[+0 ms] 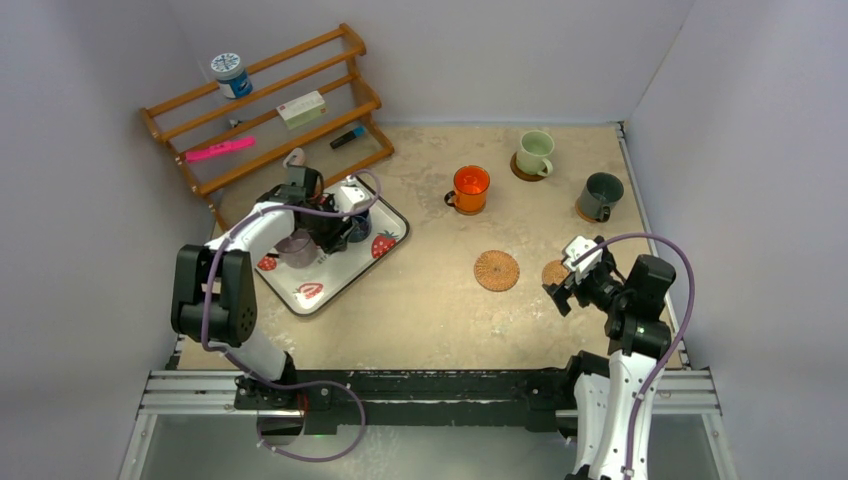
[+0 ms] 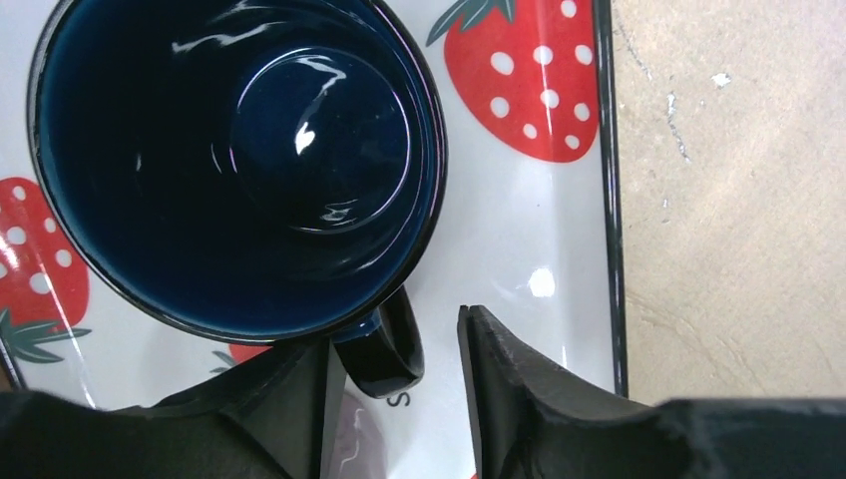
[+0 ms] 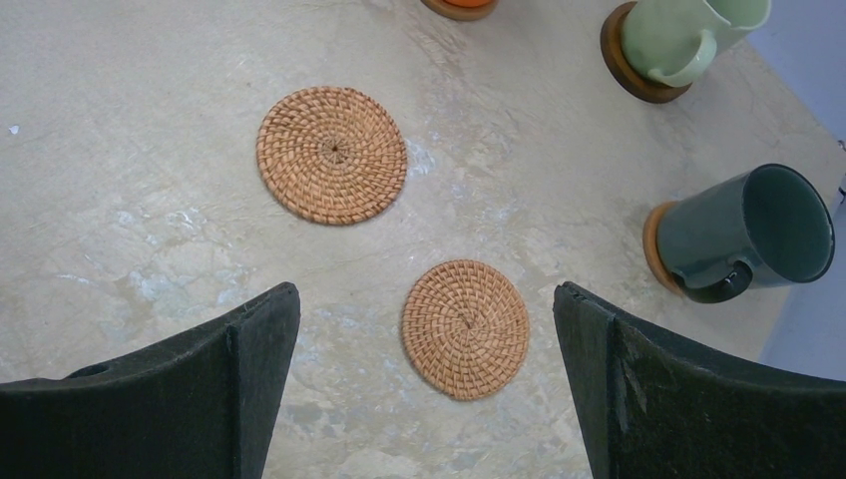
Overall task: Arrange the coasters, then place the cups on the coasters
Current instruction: Pick up the cup from the tray.
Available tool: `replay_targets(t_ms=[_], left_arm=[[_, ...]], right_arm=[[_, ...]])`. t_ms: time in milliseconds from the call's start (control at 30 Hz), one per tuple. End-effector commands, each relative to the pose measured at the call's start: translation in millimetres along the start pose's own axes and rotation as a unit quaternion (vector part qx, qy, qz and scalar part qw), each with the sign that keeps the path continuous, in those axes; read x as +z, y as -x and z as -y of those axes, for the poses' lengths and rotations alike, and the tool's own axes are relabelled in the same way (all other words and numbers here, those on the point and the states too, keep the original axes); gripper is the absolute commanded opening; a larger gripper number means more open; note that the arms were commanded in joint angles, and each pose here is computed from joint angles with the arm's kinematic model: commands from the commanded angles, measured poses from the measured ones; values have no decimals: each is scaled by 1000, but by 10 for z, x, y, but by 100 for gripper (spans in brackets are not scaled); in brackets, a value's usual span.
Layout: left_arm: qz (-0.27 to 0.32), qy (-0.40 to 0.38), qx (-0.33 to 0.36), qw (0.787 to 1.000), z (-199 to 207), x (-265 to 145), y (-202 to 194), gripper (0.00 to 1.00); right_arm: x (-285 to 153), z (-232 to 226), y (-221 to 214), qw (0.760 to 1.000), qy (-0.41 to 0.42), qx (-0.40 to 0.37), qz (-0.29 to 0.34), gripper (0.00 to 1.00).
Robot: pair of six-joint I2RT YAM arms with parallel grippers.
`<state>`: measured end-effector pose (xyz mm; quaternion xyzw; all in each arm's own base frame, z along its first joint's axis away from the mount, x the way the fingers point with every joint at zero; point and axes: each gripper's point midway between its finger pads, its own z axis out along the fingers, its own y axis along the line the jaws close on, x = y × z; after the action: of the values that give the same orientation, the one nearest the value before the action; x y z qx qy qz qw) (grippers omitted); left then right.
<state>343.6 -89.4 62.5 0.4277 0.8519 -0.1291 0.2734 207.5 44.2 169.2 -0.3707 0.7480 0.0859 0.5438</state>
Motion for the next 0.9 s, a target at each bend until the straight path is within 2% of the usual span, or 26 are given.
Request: replay_targets(t_ms=[0, 200, 400, 633, 867], left_arm=[[26, -12, 4, 1000, 22, 39, 214, 41], [36, -38, -3, 999, 108, 32, 315, 25], [69, -32, -2, 997, 111, -119, 529, 0], [105, -41, 7, 994, 193, -252, 736, 0], [148, -64, 52, 985, 431, -383, 1029, 0]], right_arm=[[-5, -59, 19, 1000, 9, -3, 9, 99], [-9, -66, 19, 1000, 10, -4, 9, 99], [-10, -68, 19, 1000, 10, -6, 9, 99], [-13, -72, 22, 1000, 10, -6, 10, 99], [-11, -64, 22, 1000, 10, -6, 9, 99]])
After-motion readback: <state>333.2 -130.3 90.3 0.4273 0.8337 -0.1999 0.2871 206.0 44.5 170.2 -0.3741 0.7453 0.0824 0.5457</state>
